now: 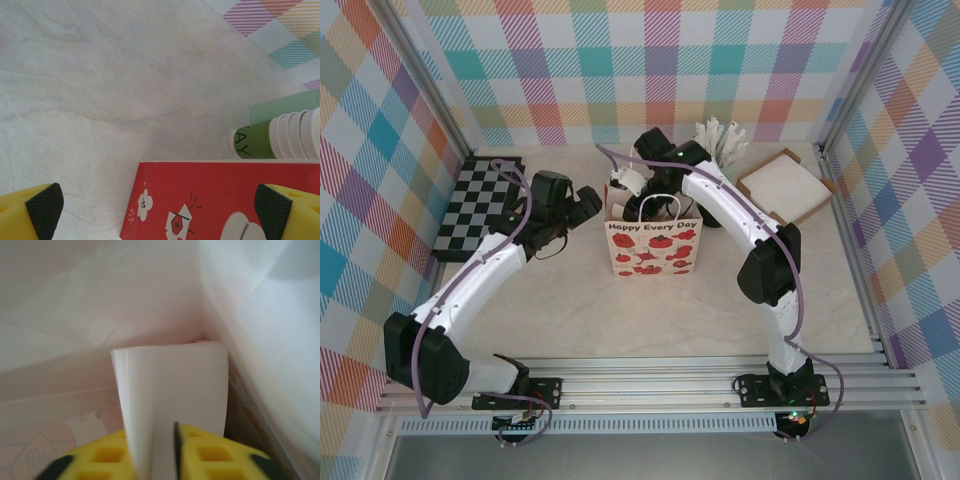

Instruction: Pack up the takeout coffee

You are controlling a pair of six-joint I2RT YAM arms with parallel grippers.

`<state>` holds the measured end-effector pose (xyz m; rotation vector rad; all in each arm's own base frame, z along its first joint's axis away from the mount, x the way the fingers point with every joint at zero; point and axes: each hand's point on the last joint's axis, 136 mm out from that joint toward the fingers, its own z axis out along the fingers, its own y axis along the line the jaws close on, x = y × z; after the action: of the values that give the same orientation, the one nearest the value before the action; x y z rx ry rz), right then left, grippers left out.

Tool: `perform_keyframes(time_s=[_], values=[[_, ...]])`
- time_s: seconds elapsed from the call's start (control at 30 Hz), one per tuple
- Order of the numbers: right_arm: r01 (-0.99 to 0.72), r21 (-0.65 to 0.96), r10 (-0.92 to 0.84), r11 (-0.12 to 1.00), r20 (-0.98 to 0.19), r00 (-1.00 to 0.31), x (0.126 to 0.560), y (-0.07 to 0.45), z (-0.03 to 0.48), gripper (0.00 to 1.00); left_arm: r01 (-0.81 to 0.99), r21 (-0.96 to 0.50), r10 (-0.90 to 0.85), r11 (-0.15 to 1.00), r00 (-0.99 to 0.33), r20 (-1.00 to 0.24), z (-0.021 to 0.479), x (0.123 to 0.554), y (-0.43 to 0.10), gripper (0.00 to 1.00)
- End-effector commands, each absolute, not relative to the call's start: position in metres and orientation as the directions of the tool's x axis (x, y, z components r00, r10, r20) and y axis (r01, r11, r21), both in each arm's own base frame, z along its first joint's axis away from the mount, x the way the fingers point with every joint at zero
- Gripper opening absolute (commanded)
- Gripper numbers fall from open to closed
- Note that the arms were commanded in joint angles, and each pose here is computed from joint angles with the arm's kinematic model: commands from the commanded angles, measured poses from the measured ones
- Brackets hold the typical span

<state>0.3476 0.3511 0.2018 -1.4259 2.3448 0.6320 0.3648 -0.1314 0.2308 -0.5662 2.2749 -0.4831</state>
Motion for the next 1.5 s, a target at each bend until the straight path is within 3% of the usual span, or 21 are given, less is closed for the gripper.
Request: perform_keyframes(time_s=[0.0, 0.23, 0.43, 0.63, 0.73, 0.87, 1.0, 1.2, 1.33, 1.47], values=[[-0.922, 0.161, -0.741, 0.352, -0.554, -0.38, 0.339, 0.349, 0.241, 0.34, -0.188, -0.482, -0.485, 0.856, -0.614, -0.622, 0.252, 0.352, -0.122, 1.0], [-0.907, 0.109, -0.68, 0.407, -0.626, -0.38, 0.345, 0.346, 0.28, 0.54, -0.029, -0.485, -0.381, 0.874, -0.659, -0.648, 0.268, 0.332, -0.137, 1.0], [-0.837, 0.019, -0.56, 0.546, -0.735, -0.382, 0.352, 0.325, 0.343, 0.66, -0.18, -0.403, -0.431, 0.897, -0.556, -0.711, 0.272, 0.325, -0.093, 1.0], [-0.664, -0.041, -0.379, 0.747, -0.846, -0.375, 0.351, 0.272, 0.415, 1.0, -0.445, -0.315, -0.498, 0.838, -0.389, -0.775, 0.272, 0.308, -0.026, 1.0], [-0.442, -0.031, -0.21, 0.896, -0.909, -0.361, 0.358, 0.223, 0.439, 1.0, -0.493, -0.272, -0.466, 0.827, -0.327, -0.822, 0.27, 0.3, -0.005, 1.0], [-0.184, 0.034, -0.002, 0.982, -0.982, -0.19, 0.343, 0.148, 0.45, 1.0, -0.614, -0.155, -0.371, 0.774, -0.24, -0.897, 0.258, 0.278, 0.037, 1.0], [0.105, 0.132, 0.145, 0.986, -0.981, -0.129, 0.321, 0.056, 0.394, 1.0, -0.71, -0.067, -0.299, 0.701, -0.207, -0.932, 0.224, 0.252, 0.069, 1.0], [0.401, 0.099, 0.217, 0.911, -0.941, -0.259, 0.294, -0.034, 0.272, 1.0, -0.732, -0.022, -0.292, 0.681, -0.245, -0.925, 0.176, 0.235, 0.084, 1.0], [0.259, 0.078, 0.17, 0.963, -0.918, -0.359, 0.302, -0.028, 0.205, 1.0, -0.605, -0.03, -0.257, 0.796, -0.293, -0.921, 0.146, 0.257, 0.07, 1.0], [0.119, 0.192, 0.224, 0.974, -0.889, -0.399, 0.311, -0.016, 0.157, 1.0, -0.438, -0.087, -0.241, 0.895, -0.309, -0.92, 0.122, 0.276, 0.047, 1.0]])
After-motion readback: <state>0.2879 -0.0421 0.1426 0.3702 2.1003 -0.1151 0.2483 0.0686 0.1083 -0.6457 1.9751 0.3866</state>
